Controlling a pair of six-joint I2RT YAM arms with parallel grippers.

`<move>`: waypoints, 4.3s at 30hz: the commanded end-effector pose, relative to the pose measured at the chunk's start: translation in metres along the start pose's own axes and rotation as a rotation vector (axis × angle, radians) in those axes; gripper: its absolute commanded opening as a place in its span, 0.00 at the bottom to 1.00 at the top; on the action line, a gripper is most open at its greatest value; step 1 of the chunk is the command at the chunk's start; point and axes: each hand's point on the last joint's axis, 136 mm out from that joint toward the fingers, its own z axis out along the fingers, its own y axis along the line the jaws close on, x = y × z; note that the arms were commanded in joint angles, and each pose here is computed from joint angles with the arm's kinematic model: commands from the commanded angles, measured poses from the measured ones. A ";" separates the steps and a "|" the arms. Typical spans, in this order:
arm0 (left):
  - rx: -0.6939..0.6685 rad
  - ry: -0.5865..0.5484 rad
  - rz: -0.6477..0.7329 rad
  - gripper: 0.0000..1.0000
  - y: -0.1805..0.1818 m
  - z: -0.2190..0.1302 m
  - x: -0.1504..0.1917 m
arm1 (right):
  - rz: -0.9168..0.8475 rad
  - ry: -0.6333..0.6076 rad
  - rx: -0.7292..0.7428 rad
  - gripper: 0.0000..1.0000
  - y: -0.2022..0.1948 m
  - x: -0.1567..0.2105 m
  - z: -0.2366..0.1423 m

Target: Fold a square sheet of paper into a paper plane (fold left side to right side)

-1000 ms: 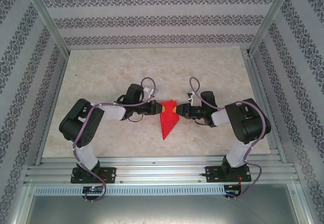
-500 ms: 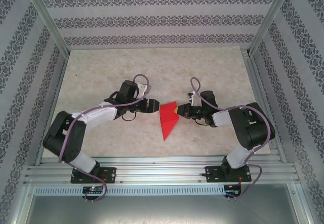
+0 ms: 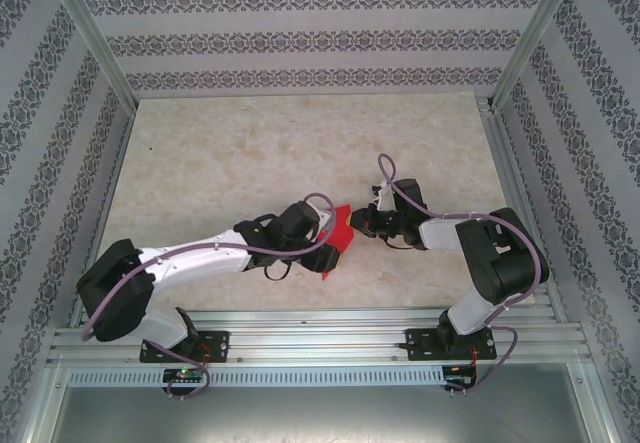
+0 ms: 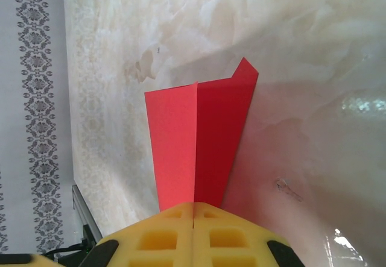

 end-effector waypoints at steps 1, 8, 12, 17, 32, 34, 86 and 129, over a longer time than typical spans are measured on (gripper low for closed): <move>-0.141 0.001 0.006 0.67 0.000 0.009 -0.006 | 0.008 -0.007 0.021 0.00 0.006 -0.004 -0.001; -0.287 0.090 0.047 0.66 -0.001 0.040 0.005 | 0.005 -0.002 0.033 0.00 0.006 -0.003 -0.001; -0.347 0.117 0.041 0.65 0.005 0.050 0.010 | 0.001 0.003 0.033 0.00 0.005 -0.002 0.000; -0.400 0.136 0.042 0.65 0.012 0.059 0.012 | 0.002 0.009 0.034 0.00 0.006 -0.001 0.001; -0.412 0.171 0.037 0.46 0.017 0.074 0.022 | -0.007 0.026 0.070 0.02 0.001 0.001 0.003; -0.417 0.174 0.040 0.43 0.018 0.074 0.022 | -0.009 0.030 0.082 0.03 -0.001 0.002 0.002; -0.352 0.131 0.043 0.14 -0.001 0.069 0.005 | -0.023 0.009 0.126 0.26 0.000 -0.003 -0.015; 0.249 0.024 -0.402 0.08 0.011 0.074 -0.009 | -0.073 0.018 0.098 0.52 0.005 0.023 0.013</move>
